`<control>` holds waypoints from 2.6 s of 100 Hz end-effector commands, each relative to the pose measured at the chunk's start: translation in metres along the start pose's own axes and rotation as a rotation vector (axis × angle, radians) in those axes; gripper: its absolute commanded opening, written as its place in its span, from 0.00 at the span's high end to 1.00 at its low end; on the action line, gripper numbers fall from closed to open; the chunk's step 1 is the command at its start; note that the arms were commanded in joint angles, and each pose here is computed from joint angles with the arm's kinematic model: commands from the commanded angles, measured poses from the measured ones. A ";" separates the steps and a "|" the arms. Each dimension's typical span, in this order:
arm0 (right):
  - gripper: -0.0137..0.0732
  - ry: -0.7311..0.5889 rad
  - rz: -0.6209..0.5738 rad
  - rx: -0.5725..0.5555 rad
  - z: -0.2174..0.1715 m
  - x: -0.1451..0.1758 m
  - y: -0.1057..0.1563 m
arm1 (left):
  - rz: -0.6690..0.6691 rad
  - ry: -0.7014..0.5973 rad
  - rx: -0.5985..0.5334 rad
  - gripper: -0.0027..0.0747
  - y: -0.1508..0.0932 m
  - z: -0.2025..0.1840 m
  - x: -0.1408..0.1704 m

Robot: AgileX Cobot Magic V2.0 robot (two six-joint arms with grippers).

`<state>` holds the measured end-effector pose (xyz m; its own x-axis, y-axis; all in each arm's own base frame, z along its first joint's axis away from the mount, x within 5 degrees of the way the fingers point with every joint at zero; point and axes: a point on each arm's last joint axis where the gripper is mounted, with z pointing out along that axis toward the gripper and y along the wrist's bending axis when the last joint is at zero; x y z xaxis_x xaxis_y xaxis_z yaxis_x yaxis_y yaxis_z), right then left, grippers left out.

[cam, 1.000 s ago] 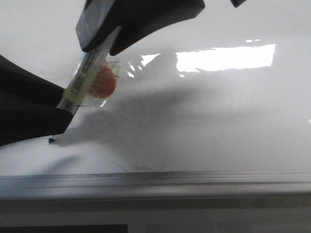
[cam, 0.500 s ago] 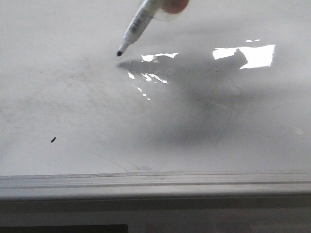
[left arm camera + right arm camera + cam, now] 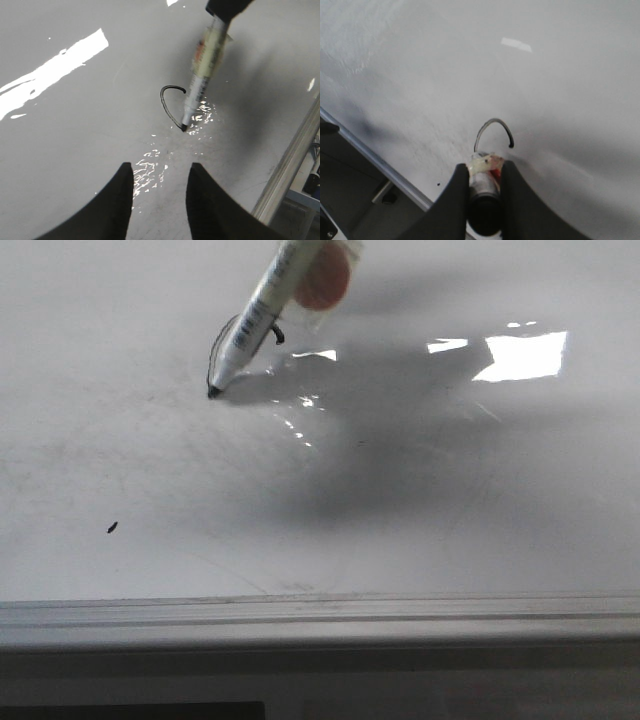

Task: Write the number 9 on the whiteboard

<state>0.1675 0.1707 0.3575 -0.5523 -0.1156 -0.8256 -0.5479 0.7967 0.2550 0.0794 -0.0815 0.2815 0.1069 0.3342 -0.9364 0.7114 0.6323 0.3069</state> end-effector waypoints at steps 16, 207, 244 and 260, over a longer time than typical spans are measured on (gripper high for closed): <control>0.92 -0.125 -0.086 0.072 -0.035 -0.034 -0.006 | -0.017 -0.091 0.003 0.65 0.002 -0.001 -0.016; 0.53 0.003 -0.007 -0.212 0.005 0.006 0.050 | -0.256 -0.025 0.186 0.99 -0.029 0.063 -0.001; 0.40 0.030 0.006 -0.186 0.005 0.007 0.045 | -0.841 0.065 -0.042 0.99 -0.005 0.066 0.013; 0.40 0.030 0.008 -0.187 0.005 0.007 0.045 | -0.883 0.102 -0.063 0.99 -0.005 0.071 0.018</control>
<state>0.1414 0.2098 0.3398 -0.6308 -0.1980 -0.7502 -0.6246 0.7032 0.3396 0.1206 -0.1251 0.2378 -0.5620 -0.1540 -0.8127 0.4782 0.7412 -0.4711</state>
